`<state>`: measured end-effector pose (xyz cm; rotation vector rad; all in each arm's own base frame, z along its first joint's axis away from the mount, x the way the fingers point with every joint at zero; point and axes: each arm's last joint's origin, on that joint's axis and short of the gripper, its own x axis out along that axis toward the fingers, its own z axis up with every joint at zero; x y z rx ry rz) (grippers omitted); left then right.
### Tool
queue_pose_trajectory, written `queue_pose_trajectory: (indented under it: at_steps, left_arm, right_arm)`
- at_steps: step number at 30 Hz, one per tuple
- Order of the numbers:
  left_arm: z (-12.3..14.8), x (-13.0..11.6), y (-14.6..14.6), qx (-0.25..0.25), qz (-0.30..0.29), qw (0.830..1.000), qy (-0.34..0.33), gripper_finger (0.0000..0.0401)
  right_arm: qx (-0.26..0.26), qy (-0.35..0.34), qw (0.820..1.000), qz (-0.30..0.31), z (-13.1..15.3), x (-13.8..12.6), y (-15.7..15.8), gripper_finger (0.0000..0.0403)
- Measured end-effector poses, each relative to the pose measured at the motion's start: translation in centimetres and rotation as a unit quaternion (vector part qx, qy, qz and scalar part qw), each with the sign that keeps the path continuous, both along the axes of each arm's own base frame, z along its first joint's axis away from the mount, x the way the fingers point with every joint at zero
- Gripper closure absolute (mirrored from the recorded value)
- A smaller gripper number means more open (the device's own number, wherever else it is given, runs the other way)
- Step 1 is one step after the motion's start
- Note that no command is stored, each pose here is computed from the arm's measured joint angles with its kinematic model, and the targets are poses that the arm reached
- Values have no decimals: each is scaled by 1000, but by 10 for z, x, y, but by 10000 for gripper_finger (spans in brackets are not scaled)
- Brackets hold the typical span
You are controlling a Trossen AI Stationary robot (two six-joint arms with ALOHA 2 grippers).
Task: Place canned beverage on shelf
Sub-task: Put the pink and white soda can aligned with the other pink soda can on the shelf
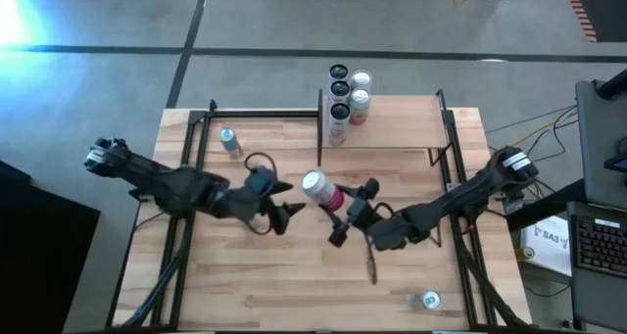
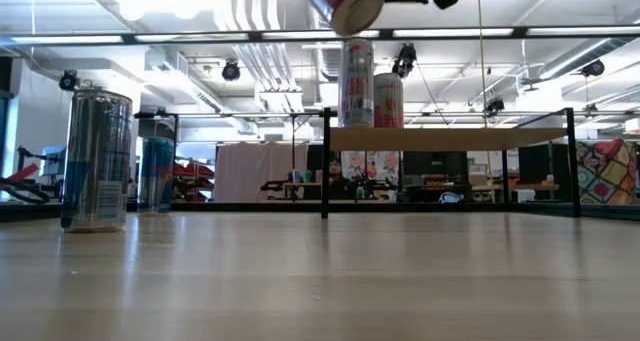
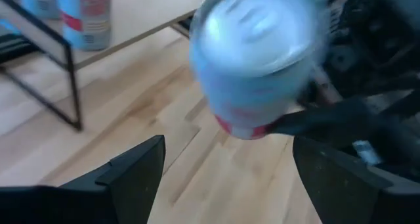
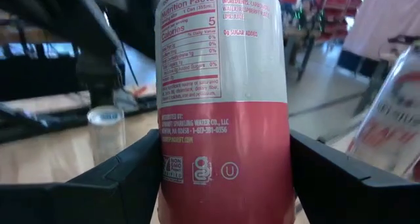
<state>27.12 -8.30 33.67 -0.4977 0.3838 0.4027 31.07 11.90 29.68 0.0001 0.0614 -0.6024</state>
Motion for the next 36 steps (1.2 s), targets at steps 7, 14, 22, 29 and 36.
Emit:
queue_pose_trajectory:
  at_steps: [7,14,22,29,36]
  left_arm:
    - [-34,13,12,-14,10,997,-74,88]
    - [-58,33,24,8,18,985,-172,88]
    - [-48,56,25,33,-79,979,-185,88]
    - [-12,63,24,111,-126,980,-108,88]
    - [27,68,40,141,-255,951,-105,88]
  right_arm:
    - [56,-42,998,7,-26,-23,-26,131]
    - [104,-176,971,120,-37,-36,-39,122]
    - [158,-218,918,292,-38,-43,-66,128]
    - [208,-231,868,387,-30,-58,-88,123]
    - [249,-267,789,495,-13,-69,-109,123]
